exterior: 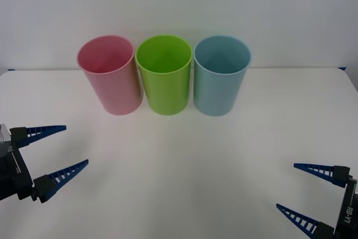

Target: Put cans in the blue bin and PET bottles in the pink bin and trash in the green bin.

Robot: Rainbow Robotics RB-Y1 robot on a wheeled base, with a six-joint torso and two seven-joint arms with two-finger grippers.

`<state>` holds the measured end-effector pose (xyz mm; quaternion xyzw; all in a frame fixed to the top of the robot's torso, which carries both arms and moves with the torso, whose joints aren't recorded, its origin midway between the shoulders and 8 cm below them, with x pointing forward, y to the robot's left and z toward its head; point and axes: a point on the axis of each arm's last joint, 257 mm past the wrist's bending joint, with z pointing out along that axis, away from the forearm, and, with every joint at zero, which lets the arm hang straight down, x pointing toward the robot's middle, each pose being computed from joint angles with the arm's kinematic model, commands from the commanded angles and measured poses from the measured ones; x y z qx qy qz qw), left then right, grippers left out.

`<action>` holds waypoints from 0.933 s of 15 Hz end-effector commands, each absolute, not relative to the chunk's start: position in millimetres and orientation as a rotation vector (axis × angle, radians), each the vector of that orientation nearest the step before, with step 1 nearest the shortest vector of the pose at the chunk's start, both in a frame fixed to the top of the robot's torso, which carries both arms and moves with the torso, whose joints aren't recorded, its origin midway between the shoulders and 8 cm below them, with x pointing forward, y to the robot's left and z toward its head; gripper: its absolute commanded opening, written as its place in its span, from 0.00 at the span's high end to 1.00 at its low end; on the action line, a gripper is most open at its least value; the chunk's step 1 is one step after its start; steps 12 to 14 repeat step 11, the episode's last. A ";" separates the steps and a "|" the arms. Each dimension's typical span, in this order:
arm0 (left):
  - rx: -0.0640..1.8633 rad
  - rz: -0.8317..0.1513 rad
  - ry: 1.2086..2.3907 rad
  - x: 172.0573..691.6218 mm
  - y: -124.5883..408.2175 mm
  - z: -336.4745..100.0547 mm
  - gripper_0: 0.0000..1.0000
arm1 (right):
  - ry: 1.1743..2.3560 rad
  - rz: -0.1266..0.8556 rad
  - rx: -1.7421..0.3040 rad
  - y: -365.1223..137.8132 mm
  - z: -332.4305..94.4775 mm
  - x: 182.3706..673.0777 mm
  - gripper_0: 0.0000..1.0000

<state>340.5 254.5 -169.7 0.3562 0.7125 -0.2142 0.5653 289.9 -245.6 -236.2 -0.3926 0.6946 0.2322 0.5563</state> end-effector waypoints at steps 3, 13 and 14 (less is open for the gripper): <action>0.807 -0.505 1.718 322.9 256.7 -186.1 0.00 | 1.640 0.548 -0.927 -245.6 -236.2 289.9 0.00; 0.803 -0.508 1.733 317.8 255.5 -192.5 0.00 | 1.640 0.548 -0.927 -245.6 -236.2 289.9 0.00; 0.803 -0.508 1.733 317.8 255.5 -192.5 0.00 | 1.640 0.548 -0.927 -245.6 -236.2 289.9 0.00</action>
